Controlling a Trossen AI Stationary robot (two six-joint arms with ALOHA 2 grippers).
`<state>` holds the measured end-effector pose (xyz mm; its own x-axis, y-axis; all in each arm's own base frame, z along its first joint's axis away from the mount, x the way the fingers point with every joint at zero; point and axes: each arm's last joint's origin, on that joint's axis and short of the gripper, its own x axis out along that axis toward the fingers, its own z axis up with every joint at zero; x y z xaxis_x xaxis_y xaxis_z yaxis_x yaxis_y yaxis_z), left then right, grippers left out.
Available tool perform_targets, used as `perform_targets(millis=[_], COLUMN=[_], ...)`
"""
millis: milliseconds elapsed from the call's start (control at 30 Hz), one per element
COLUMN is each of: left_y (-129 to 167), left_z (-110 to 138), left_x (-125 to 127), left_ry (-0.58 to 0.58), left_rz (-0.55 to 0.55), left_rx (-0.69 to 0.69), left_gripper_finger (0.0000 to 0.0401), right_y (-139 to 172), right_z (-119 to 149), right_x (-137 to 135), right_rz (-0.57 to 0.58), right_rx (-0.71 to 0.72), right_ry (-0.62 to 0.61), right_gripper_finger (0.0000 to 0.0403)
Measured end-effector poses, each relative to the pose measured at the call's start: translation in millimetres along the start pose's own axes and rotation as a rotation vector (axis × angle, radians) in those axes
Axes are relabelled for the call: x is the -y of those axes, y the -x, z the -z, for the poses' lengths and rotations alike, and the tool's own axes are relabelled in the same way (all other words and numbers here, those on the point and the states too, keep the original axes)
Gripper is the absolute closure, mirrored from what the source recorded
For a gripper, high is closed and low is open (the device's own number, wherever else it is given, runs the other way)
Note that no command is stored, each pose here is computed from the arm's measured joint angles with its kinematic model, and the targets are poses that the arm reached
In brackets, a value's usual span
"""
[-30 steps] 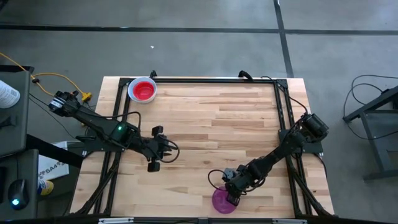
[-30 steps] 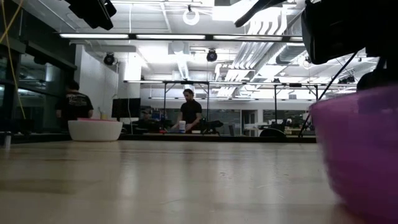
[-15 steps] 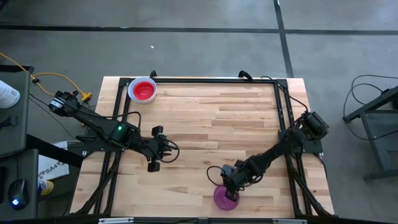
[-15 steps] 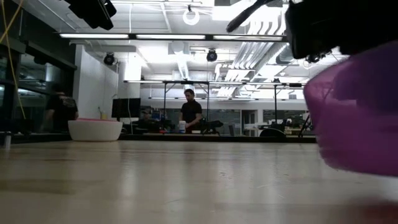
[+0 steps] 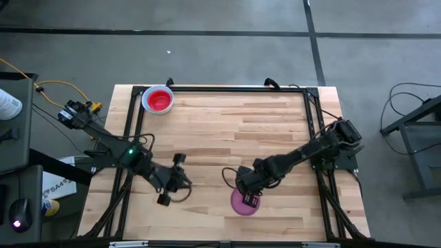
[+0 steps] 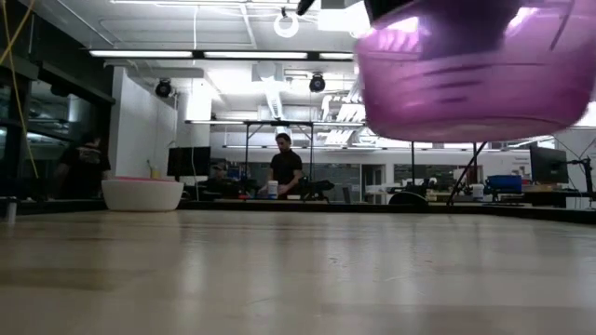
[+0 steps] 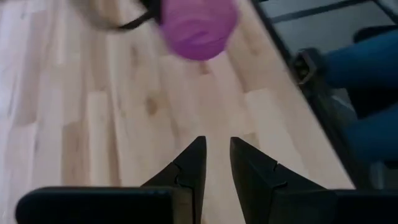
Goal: Nest bowls inside each other
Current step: Stack the purple bowl on the red bowl
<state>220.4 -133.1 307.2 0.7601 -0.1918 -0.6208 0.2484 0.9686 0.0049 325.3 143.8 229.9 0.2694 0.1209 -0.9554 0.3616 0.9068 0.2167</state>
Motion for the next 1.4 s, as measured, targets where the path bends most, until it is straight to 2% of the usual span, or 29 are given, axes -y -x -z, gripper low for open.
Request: perform_targets(millis=[233,433,633,767,933,1100,1333,1400], left_y=[-18,-39,-52,-55,-58,-61,-63,-63], left_z=[-22,-39,-52,-54,-57,-61,-67,-68], left_x=[23,32,36,24,9,1,4,2], left_ry=[-0.136,-0.269,-0.437,-0.425,-0.39,-0.39,-0.454,-0.458], left_rz=[0.027,-0.017,-0.089,-0.139,-0.17,-0.146,-0.107,-0.069], left_rx=[-0.068,-0.256,-0.269,-0.288,-0.292,-0.277,-0.217,-0.21], left_gripper_finger=[0.0329,0.0329,0.0329,0.0329,0.0329,0.0329,0.0329,0.0329], right_y=[11,12,13,14,22,25,25,25], right_z=[-26,-43,-55,-65,-74,-78,-78,-78], right_x=[15,35,46,47,50,53,54,54], right_rz=[-0.02,-0.028,-0.044,-0.106,-0.128,-0.106,-0.101,-0.101], right_rx=[0.029,0.029,0.056,0.1,0.133,0.154,0.154,0.155], right_ry=[-0.039,-0.085,-0.08,-0.052,-0.026,-0.009,0.003,0.004], right_gripper_finger=[0.0399,0.04,0.04,0.04,0.04,0.04,0.04,0.04])
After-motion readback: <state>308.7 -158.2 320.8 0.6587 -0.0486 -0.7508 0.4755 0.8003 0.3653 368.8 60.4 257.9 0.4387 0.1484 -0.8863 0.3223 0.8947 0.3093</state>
